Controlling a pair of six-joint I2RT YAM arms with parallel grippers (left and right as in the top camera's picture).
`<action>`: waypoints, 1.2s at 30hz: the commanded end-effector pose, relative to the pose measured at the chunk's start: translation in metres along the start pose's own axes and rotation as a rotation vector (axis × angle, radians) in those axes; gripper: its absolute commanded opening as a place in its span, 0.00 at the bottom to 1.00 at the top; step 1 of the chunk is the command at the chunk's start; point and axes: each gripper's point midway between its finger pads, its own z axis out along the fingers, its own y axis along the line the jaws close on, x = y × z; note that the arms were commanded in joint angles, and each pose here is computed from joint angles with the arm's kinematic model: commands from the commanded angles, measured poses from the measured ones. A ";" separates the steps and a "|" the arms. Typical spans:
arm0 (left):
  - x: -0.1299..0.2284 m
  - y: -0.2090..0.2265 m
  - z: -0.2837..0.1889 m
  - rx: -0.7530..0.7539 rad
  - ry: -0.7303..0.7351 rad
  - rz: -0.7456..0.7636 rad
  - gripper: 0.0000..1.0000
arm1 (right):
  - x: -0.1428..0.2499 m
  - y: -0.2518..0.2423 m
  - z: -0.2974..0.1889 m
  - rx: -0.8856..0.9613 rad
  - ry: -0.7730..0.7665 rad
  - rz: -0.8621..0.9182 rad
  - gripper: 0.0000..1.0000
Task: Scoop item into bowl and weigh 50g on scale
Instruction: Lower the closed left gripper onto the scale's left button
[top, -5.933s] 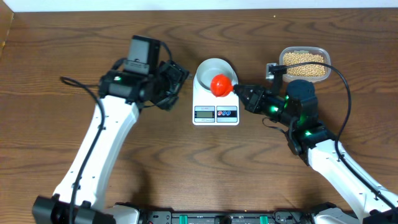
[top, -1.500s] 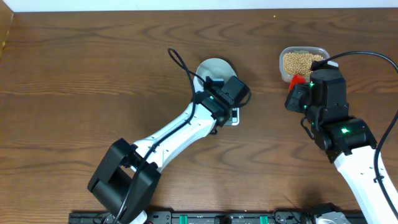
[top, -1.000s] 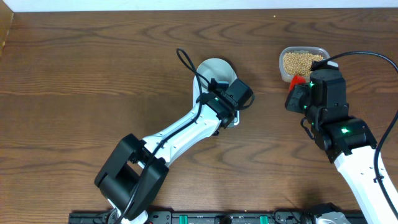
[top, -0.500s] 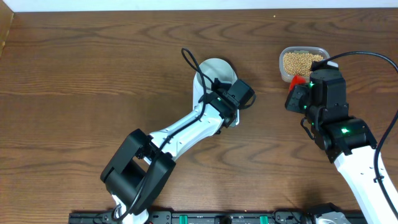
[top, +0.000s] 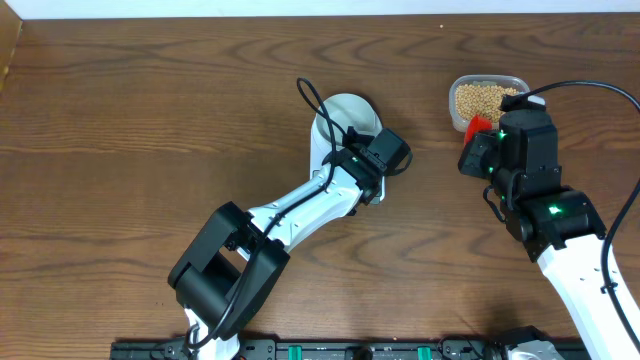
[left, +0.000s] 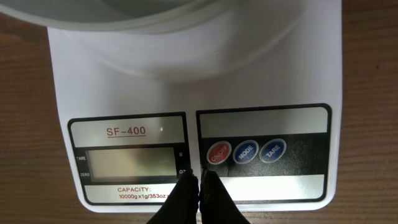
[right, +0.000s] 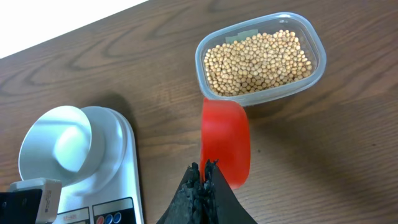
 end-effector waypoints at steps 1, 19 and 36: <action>0.002 0.003 0.007 -0.023 -0.003 0.028 0.07 | -0.007 -0.004 -0.001 0.022 -0.022 0.018 0.01; 0.004 0.000 0.018 -0.028 0.005 0.048 0.07 | -0.007 -0.004 -0.001 0.021 -0.022 0.018 0.01; -0.001 -0.003 0.019 -0.015 -0.016 0.055 0.07 | -0.007 -0.004 -0.001 0.021 -0.022 0.018 0.01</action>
